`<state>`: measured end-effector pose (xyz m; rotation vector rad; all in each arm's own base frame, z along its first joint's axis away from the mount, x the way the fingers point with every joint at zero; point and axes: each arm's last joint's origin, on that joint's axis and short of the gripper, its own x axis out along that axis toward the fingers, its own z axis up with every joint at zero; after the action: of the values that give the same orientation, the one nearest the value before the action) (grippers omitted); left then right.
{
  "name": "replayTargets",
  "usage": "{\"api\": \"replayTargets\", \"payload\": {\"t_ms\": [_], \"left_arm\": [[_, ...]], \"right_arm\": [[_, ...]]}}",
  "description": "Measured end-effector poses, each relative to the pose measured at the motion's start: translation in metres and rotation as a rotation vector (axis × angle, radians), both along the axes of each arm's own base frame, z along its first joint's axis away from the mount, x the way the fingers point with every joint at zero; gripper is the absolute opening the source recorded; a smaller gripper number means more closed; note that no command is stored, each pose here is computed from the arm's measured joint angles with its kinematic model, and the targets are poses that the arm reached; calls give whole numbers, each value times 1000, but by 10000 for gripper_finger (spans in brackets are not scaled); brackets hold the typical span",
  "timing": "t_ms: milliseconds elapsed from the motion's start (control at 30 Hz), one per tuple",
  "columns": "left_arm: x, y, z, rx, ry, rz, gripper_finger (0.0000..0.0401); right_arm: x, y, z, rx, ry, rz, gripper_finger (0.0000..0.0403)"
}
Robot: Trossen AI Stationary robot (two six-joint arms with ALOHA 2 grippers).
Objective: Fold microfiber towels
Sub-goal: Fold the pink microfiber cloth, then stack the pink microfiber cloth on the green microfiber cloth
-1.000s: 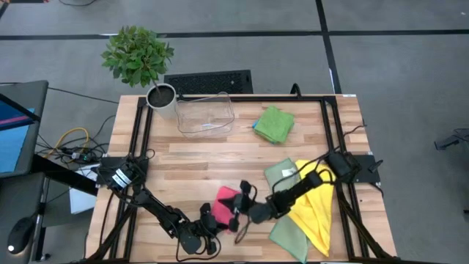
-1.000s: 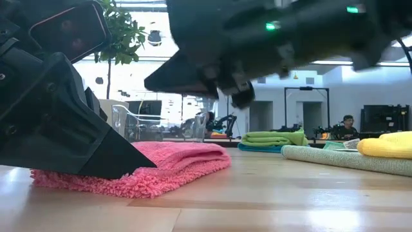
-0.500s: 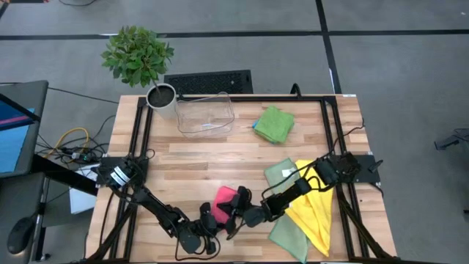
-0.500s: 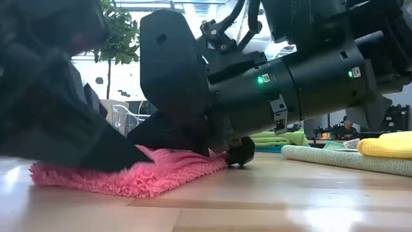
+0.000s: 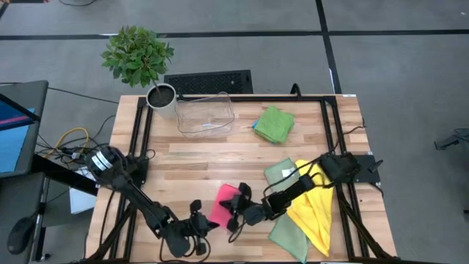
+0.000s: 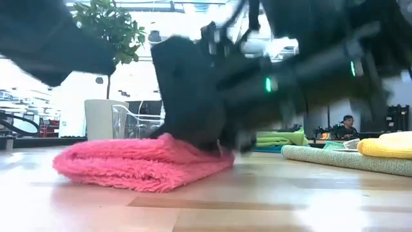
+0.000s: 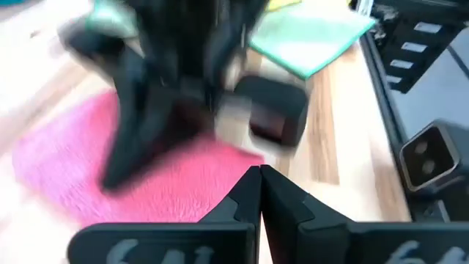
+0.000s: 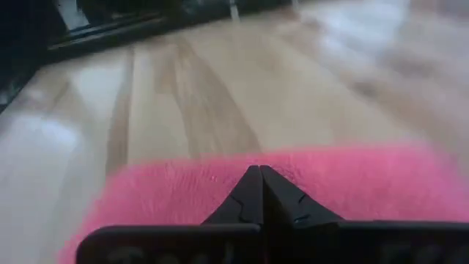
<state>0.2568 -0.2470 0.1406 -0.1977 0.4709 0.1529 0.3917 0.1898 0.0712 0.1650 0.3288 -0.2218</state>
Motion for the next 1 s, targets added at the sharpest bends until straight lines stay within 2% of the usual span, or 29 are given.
{"api": "replayTargets", "payload": {"t_ms": [100,167,267,367,433,533,633,733,933,1000], "left_arm": [[-1,-3,-13,-1,10,26,0],[-1,-3,-19,0,20,35,0],[3,1,-22,6,32,44,0],[5,3,-22,16,38,35,0],[6,3,-22,23,42,29,0],[4,4,-24,18,54,21,0],[3,5,-26,23,58,23,0],[1,7,-29,15,69,27,0],[0,8,-31,17,83,30,0],[-1,9,-31,21,87,30,0]], "right_arm": [[-2,-4,55,-27,-7,16,31],[-8,-15,85,-26,59,41,49],[-17,-39,107,-9,185,55,88],[-23,-64,128,46,250,33,142],[-25,-80,123,91,342,18,182],[-18,-96,101,189,443,30,237],[-6,-101,78,252,474,58,270],[-2,-101,53,259,572,66,280],[11,-106,45,237,591,77,281],[13,-108,44,259,597,93,281]]}}
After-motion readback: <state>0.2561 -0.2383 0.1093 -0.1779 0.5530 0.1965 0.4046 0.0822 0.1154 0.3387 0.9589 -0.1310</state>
